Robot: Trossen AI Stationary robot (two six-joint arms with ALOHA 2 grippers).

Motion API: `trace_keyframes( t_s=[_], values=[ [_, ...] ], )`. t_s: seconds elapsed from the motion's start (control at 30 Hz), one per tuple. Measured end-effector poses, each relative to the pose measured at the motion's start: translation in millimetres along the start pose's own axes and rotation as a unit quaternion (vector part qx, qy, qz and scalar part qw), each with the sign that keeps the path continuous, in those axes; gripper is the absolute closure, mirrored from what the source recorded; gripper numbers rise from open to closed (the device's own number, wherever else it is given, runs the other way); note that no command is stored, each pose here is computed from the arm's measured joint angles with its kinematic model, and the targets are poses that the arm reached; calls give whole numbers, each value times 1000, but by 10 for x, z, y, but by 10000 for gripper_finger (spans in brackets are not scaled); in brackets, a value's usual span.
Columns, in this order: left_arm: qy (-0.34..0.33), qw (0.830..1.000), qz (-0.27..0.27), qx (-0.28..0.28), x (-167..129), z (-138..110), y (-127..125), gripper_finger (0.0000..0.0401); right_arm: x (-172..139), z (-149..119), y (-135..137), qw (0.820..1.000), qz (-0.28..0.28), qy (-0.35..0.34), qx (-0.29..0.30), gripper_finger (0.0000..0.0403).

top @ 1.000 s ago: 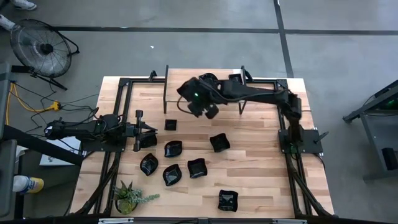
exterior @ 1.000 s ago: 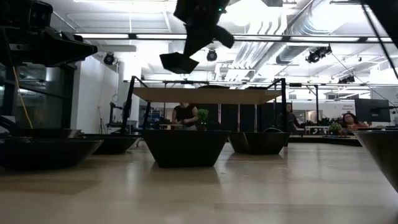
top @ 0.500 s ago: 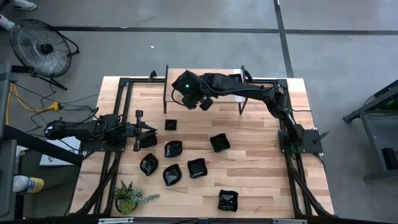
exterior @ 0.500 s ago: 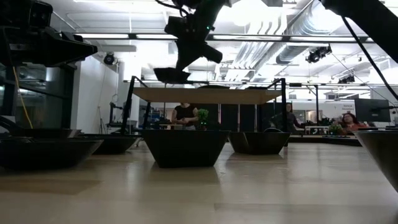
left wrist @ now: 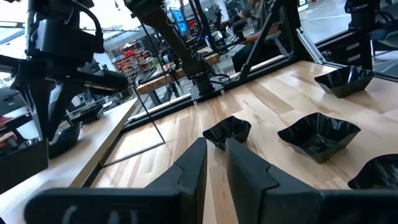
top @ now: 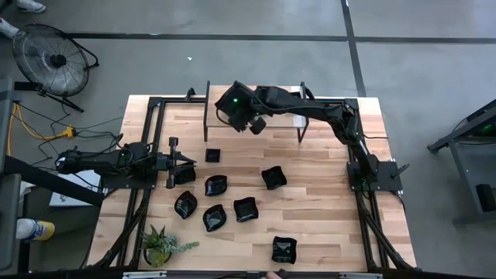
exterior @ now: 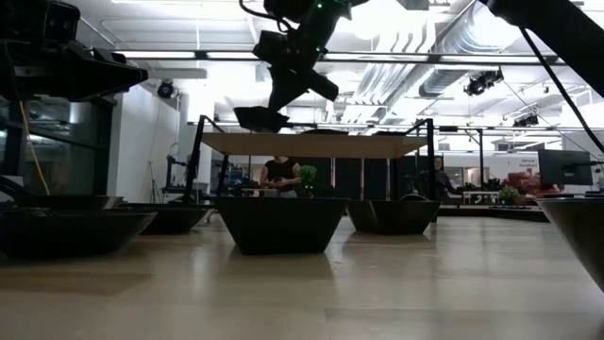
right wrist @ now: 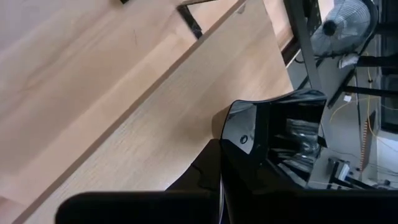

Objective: Pick & Place Mini shaped plates
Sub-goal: Put the black distorted square plate on the shelf

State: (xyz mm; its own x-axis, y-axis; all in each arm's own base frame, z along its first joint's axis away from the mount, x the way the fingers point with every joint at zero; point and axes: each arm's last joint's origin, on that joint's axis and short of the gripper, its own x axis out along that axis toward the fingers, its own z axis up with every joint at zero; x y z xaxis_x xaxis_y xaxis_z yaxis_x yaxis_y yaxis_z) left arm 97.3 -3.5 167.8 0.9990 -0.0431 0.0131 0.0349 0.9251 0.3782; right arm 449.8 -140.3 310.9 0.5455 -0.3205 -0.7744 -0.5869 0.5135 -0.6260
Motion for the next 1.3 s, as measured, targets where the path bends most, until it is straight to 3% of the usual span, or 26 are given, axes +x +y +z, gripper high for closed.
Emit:
trace_keyframes(
  t_s=[0.3,0.53,1.3],
  values=[
    [0,1000,0,0,0,0,0,345,11,-70,-19,999,3,1,-39,403],
    [0,1000,0,0,0,0,0,345,15,-84,-28,996,11,-42,-71,403],
    [0,1000,0,0,0,0,0,345,61,-229,-73,996,14,-52,-66,403]
  ],
)
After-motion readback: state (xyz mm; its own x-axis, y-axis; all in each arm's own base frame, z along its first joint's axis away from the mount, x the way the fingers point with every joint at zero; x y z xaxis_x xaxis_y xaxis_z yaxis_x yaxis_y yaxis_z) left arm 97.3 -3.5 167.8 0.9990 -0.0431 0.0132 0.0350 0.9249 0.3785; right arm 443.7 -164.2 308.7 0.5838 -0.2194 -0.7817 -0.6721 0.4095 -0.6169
